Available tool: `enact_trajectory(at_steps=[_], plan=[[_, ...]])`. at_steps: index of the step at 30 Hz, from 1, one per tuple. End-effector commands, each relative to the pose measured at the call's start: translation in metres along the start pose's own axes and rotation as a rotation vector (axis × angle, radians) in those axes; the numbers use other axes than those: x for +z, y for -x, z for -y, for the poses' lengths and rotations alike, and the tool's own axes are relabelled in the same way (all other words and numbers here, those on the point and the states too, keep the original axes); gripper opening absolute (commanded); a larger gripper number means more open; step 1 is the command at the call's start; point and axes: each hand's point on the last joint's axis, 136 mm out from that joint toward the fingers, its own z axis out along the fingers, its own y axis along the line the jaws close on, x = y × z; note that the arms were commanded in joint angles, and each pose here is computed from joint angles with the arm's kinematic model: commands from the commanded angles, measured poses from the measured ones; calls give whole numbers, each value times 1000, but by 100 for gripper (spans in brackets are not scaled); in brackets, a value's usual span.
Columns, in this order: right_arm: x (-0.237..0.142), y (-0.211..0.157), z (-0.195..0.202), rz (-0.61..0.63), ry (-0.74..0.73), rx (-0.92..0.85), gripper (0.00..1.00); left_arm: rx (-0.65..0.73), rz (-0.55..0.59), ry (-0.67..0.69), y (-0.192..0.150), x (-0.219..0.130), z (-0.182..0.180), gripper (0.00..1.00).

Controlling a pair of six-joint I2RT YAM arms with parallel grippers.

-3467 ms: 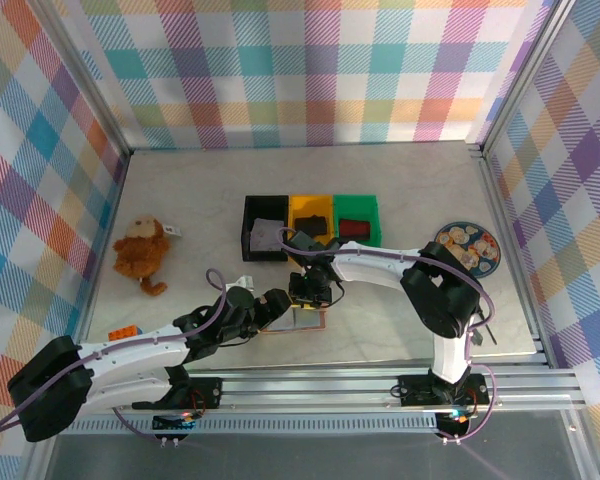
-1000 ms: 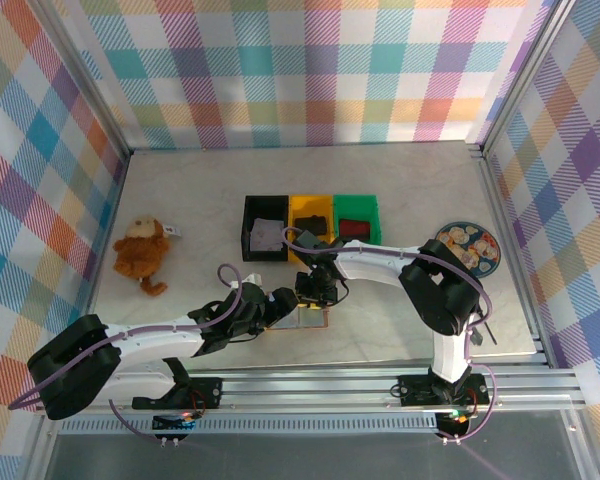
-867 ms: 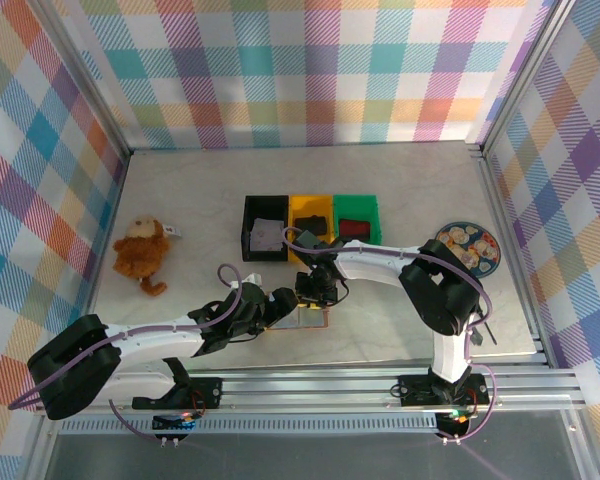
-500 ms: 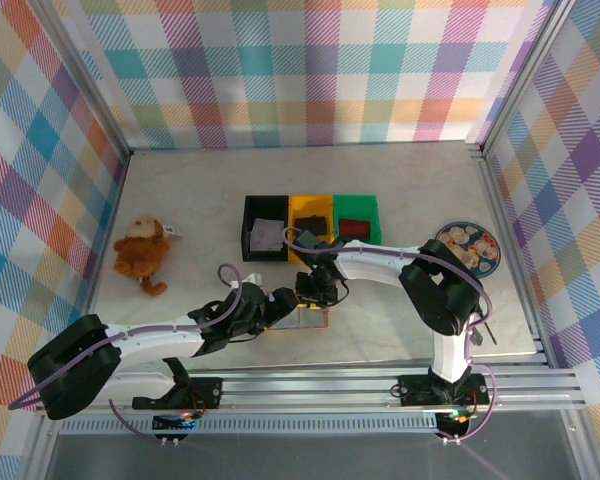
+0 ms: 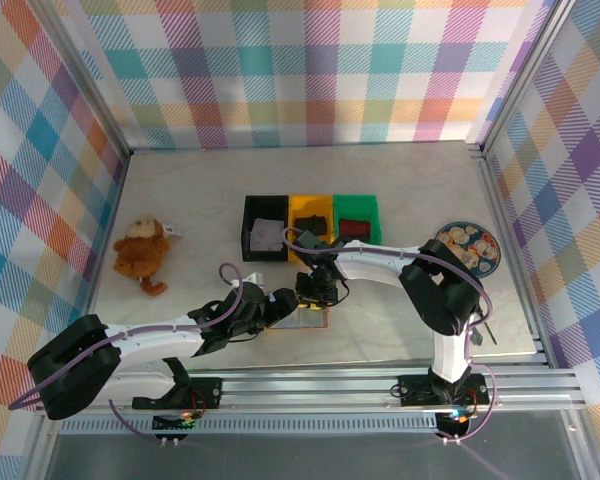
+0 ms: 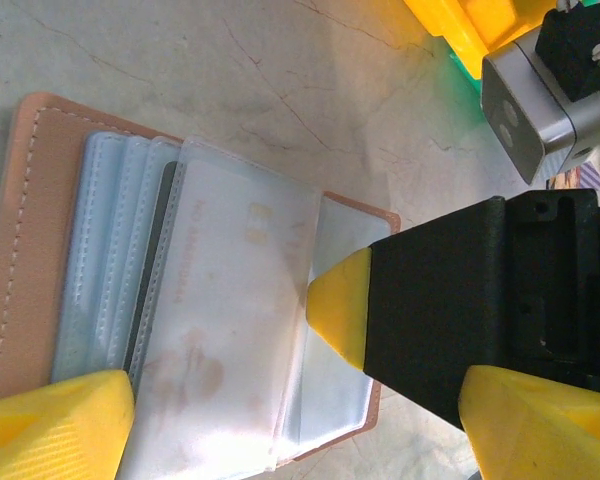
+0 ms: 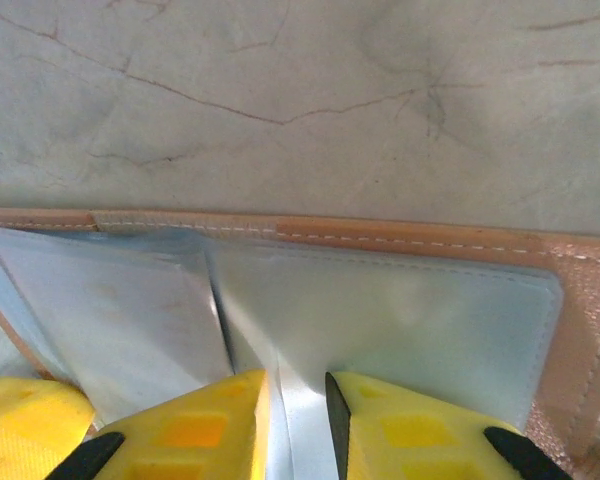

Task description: Take the credit cards out of the card holder

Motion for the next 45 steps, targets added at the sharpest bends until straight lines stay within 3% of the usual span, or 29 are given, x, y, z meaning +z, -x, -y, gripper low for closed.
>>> enact_trajectory(at_steps=[1,14,23,30,38,45], plan=[[11,-11,-26,-28,90,-24,26,112,-56,-467,-6,-34,123,85],[9,-10,-26,-18,87,-25,26,132,-69,-536,-8,-47,138,83],[8,-11,-21,-17,72,-25,26,265,10,-233,6,-58,87,85],[6,-10,-22,-12,69,-31,26,306,-41,-182,-2,-44,73,84],[5,-12,-16,-9,50,-26,26,328,49,-70,14,-66,36,84],[5,-12,-15,-12,47,-29,26,358,16,8,13,-64,17,83]])
